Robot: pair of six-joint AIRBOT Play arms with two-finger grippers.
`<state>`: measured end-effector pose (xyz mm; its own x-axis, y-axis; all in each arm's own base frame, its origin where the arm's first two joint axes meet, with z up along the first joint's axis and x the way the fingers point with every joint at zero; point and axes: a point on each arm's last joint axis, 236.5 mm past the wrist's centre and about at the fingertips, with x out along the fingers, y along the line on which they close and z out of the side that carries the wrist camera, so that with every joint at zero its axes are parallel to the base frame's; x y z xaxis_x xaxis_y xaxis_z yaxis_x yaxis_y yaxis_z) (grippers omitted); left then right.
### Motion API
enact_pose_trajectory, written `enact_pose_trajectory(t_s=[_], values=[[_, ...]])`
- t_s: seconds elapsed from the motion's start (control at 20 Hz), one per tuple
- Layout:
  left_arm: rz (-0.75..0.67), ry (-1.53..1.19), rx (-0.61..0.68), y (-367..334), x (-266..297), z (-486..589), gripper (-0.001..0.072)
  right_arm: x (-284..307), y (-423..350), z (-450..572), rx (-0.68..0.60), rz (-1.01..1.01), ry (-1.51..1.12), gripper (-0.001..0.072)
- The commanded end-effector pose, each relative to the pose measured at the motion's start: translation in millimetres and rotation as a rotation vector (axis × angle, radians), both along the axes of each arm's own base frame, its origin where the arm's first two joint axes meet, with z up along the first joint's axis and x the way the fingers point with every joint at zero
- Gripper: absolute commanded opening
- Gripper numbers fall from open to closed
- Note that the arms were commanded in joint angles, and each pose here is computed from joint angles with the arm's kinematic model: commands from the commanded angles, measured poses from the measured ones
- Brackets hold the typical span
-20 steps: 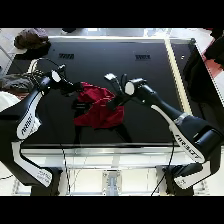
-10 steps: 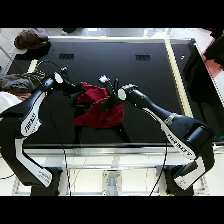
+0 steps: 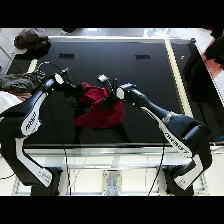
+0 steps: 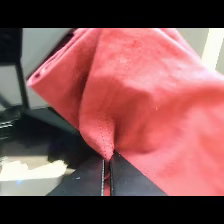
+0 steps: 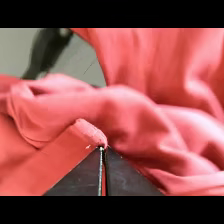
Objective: Fold the shirts.
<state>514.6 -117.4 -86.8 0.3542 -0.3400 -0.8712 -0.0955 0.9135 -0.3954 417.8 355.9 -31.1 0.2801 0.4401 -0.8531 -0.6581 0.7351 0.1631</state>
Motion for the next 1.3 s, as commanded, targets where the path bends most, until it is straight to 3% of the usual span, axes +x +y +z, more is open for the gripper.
enact_pose_trajectory(t_s=[0.0, 0.15, 0.3, 0.45, 0.75, 0.95, 1.05, 1.25], values=[[0.002, -0.137, -0.021, 4, 22, 54, 0.0012, 18, -27, 55, -0.093, 0.022, -0.064, 0.0009], [0.029, -0.361, -0.010, 33, 29, 167, 0.0012, 24, -81, 154, -0.173, -0.025, -0.179, 0.0009], [0.052, -0.604, 0.025, 63, -3, 293, 0.0013, -14, -125, 259, -0.141, -0.074, -0.279, 0.0009], [0.038, -0.866, 0.106, 79, -74, 413, 0.0013, -82, -165, 350, -0.050, -0.108, -0.402, 0.0009], [0.105, -1.224, 0.431, 112, -246, 546, 0.0012, -212, -242, 468, 0.208, -0.224, -0.659, 0.0008], [0.114, -1.345, 0.329, 92, -299, 575, 0.0011, -224, -274, 523, 0.286, -0.306, -0.893, 0.0007], [0.045, -1.230, 0.243, 74, -281, 548, 0.0011, -198, -286, 533, 0.202, -0.354, -0.979, 0.0005], [-0.107, -0.735, 0.092, 48, -200, 412, 0.0011, -97, -276, 483, -0.116, -0.390, -0.917, 0.0004]])
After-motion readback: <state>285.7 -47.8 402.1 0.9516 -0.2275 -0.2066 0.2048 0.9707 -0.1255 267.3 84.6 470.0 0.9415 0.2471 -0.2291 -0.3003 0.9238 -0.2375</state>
